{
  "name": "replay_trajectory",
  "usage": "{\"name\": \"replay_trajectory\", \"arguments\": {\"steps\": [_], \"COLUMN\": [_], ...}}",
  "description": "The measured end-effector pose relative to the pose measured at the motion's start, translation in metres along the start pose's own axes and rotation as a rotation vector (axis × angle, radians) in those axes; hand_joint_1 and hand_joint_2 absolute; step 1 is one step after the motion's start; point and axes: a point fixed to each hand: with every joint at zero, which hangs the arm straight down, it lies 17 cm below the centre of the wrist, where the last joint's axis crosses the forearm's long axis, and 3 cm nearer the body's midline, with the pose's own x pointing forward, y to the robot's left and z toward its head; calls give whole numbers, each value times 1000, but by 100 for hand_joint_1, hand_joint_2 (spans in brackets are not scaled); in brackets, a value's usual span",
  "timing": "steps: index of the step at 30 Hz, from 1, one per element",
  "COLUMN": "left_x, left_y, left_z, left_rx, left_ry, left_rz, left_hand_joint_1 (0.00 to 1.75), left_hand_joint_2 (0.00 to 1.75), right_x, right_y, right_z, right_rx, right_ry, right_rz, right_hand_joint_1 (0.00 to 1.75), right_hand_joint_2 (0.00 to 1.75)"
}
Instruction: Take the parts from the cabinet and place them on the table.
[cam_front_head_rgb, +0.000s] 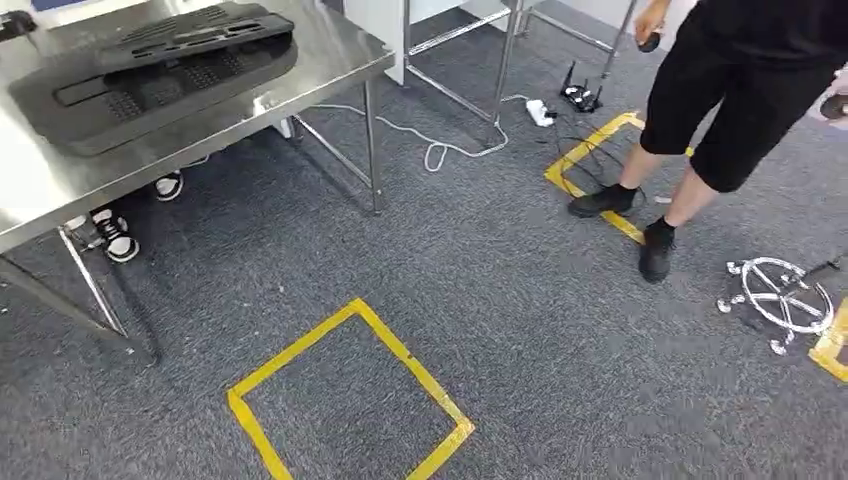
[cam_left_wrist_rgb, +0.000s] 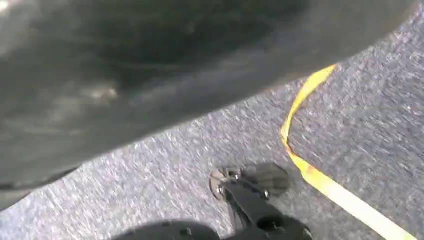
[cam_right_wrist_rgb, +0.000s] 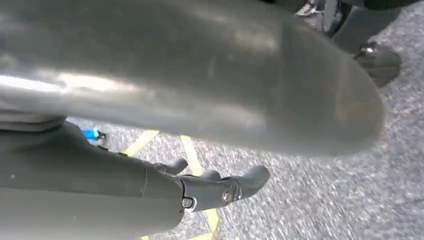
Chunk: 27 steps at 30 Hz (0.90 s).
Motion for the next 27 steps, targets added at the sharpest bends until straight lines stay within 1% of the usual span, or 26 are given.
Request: {"name": "replay_trajectory", "arguments": {"steps": [3, 14, 19, 22, 27], "left_x": [-1, 0, -1, -3, -5], "left_y": [-2, -7, -2, 0, -1], "left_z": [1, 1, 1, 1, 1], "left_rx": [-14, -47, -57, -53, -53], "left_ry": [-7, -7, -14, -10, -4], "left_rz": [-24, -6, 8, 8, 3], "left_hand_joint_1": [0, 0, 0, 0, 0], "left_hand_joint_2": [0, 0, 0, 0, 0], "right_x": [-1, 8, 15, 15, 6], "right_y": [-1, -2, 1, -5, -26], "right_z": [0, 0, 1, -1, -5], "right_rx": [1, 4, 51, 57, 19], "right_ry": [2, -16, -69, -72, -49], "right_rz": [19, 37, 8, -9, -25], "right_hand_joint_1": [0, 0, 0, 0, 0], "right_hand_joint_2": [0, 0, 0, 0, 0]}}
